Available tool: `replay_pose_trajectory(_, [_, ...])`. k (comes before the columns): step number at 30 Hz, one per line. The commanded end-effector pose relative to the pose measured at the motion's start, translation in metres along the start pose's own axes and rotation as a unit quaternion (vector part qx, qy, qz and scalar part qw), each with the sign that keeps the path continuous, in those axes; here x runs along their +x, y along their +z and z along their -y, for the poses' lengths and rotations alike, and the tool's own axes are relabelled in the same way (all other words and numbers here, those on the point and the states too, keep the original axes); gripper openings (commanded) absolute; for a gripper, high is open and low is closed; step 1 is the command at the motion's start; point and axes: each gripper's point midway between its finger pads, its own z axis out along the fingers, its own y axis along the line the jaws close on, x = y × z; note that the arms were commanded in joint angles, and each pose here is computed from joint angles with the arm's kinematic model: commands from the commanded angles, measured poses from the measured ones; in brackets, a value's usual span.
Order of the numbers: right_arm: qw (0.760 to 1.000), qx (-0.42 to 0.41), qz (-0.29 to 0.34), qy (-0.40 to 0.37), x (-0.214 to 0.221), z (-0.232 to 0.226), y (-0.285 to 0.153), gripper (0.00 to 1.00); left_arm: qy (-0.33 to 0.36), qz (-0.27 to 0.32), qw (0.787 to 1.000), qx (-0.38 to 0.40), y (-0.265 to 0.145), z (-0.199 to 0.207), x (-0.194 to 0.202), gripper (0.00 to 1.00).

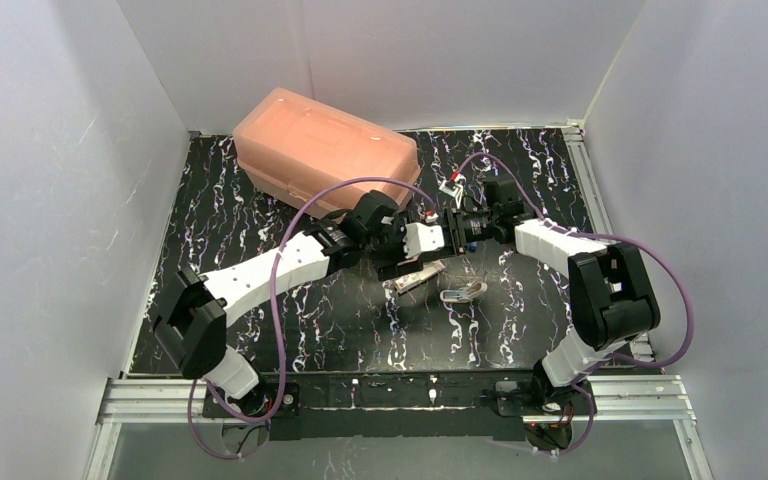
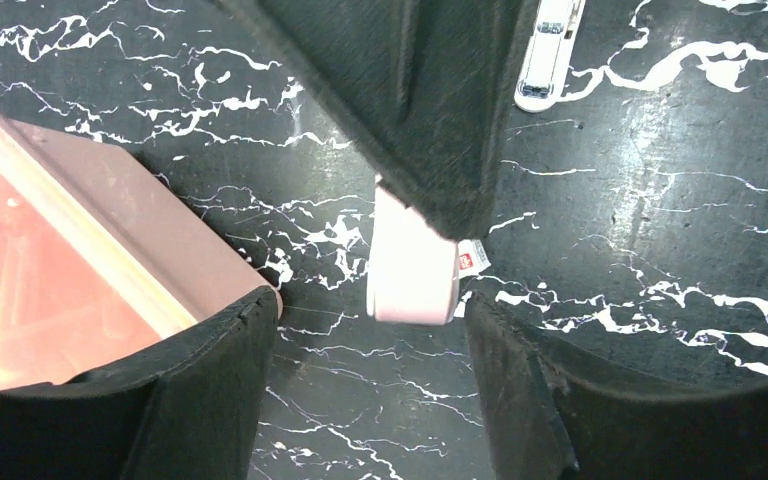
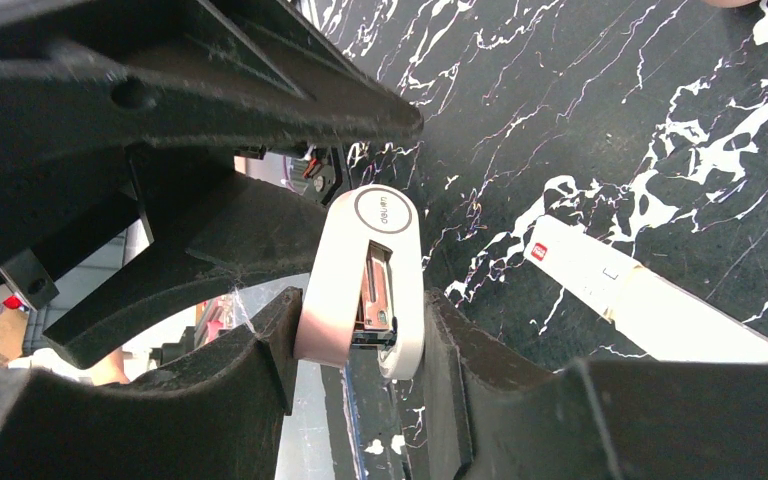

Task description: Load the staples into the stapler

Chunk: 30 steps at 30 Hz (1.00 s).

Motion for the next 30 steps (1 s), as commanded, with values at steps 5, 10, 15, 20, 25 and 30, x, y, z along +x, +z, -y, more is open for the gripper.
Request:
replay_pose_trajectory(5, [0.998,-0.038,0.032,-0.035,-0.01,-0.032,-0.008,0.01,-0.002,0.114,0.993,0.037,-0.026,-0.003,-0.024,0.78])
replay_pose_trajectory(10, [0.997,-0.049,0.034,-0.041,-0.009,-0.042,-0.011,0.01,0.015,0.141,0.988,0.057,-0.019,0.001,-0.031,0.8])
replay_pose_trajectory(15, [0.997,-0.054,0.034,-0.047,-0.007,-0.046,-0.012,0.01,0.013,0.163,0.983,0.078,-0.015,0.008,-0.036,0.76])
replay_pose_trajectory(20, [0.997,-0.059,0.032,-0.047,-0.006,-0.048,-0.012,0.01,0.008,0.165,0.983,0.08,-0.012,0.009,-0.036,0.65])
replay_pose_trajectory(25, [0.997,-0.06,0.032,-0.046,-0.006,-0.049,-0.012,0.01,0.017,0.161,0.983,0.084,-0.012,0.015,-0.028,0.5])
replay_pose_trajectory(30, [0.997,-0.059,0.033,-0.044,-0.007,-0.048,-0.012,0.01,0.023,0.156,0.984,0.083,-0.01,0.017,-0.023,0.32])
